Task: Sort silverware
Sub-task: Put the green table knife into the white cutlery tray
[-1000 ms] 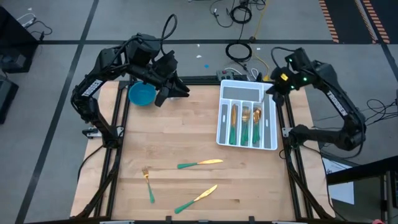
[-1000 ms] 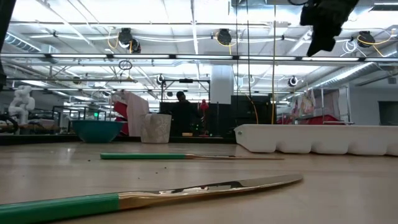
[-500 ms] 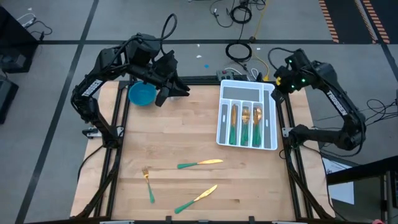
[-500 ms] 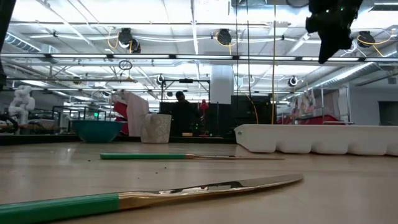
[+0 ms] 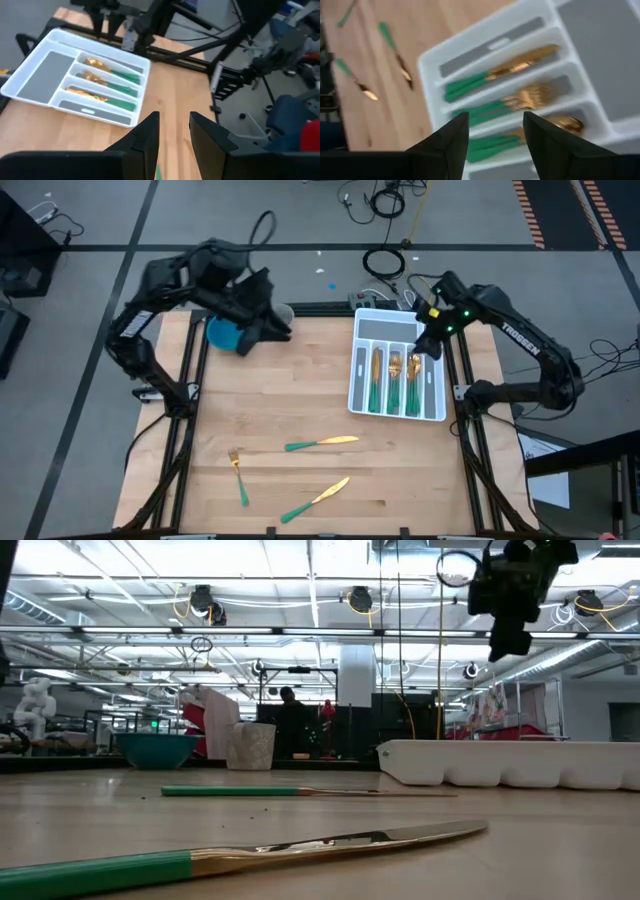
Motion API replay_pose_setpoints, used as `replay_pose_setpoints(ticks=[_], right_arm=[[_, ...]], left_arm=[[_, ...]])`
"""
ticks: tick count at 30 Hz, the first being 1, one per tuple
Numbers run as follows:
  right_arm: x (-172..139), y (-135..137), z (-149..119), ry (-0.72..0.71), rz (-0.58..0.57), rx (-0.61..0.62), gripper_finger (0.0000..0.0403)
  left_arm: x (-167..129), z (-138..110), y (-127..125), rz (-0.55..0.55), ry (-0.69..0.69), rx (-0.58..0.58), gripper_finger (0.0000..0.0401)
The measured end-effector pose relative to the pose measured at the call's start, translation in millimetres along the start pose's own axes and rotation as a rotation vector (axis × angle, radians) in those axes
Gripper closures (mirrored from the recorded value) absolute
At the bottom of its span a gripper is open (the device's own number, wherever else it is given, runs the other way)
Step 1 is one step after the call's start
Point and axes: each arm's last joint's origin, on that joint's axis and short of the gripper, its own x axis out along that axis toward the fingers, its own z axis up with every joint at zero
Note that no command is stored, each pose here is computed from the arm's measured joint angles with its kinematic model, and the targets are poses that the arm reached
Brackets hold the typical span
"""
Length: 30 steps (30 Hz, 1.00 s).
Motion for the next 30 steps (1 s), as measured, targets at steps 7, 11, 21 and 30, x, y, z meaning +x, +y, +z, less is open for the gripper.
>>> replay_pose_setpoints(ticks=[7, 11, 21, 30], right_arm=[[33, 66, 12, 0.07, 0.143, -0.219, 0.0229], [47, 109, 17, 0.007, 0.154, -0.402, 0.0229], [56, 154, 12, -0.078, 0.116, -0.44, 0.0229], [91, 173, 13, -0.013, 0.07, -0.528, 0.0229]], left_arm=[[-12, -13, -40, -0.097, 0.025, 0.112, 0.0287], [-12, -17, -68, -0.172, 0.011, 0.165, 0.0287], [95, -98, -75, 0.314, 0.457, 0.079, 0.0287], [180, -219, -50, 0.346, 0.787, -0.065, 0.0287]])
